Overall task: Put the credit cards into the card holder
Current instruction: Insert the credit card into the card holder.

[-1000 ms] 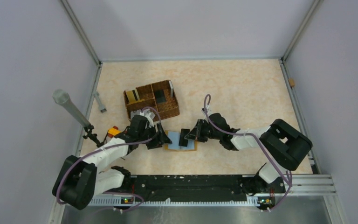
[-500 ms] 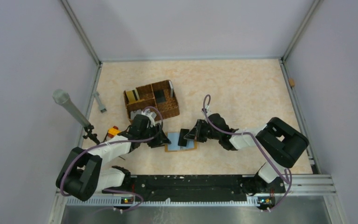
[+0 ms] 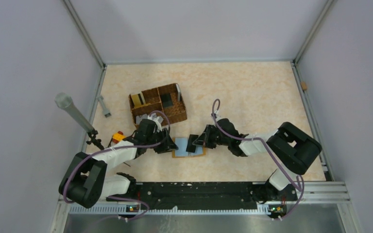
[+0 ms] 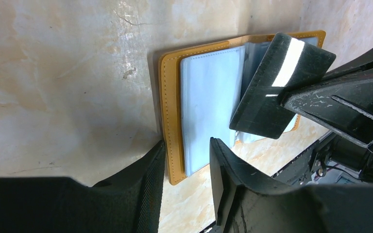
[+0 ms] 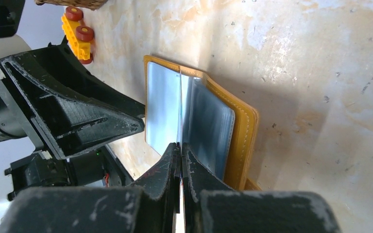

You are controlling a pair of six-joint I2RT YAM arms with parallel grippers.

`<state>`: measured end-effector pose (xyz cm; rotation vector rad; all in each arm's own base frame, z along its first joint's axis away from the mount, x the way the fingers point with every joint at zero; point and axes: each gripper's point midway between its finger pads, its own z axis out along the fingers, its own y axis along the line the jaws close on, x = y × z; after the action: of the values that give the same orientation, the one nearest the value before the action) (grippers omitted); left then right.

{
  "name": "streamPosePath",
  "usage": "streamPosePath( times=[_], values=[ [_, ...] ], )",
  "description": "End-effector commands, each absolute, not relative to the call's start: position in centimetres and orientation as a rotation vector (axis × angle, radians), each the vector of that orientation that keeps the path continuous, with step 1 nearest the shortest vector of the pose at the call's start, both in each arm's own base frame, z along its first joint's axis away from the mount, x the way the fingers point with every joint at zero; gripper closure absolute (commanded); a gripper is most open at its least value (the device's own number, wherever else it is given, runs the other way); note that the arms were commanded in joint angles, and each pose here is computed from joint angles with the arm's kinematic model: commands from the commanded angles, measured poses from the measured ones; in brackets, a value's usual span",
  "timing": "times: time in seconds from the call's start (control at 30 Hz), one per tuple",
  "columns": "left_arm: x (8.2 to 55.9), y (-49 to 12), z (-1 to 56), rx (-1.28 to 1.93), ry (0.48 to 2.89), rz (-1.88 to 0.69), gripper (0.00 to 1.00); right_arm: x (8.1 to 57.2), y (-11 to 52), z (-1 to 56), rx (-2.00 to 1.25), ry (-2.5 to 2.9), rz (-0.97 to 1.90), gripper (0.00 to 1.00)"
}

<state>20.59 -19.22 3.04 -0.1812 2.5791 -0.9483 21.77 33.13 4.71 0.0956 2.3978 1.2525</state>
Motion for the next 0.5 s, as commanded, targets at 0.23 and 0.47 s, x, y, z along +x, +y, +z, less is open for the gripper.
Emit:
streamPosePath(
  times=[0.23, 0.47],
  values=[
    [20.5, -18.6, 2.1, -0.169, 2.594, -0.893, 0.59, 20.5, 33.7, 3.8, 0.099, 2.479, 1.283, 1.0],
    [20.4, -18.8, 2.0, -0.167, 2.598, -0.907, 0.62, 19.9, 34.3, 3.0, 0.095, 2.511, 1.318, 1.0]
  ],
)
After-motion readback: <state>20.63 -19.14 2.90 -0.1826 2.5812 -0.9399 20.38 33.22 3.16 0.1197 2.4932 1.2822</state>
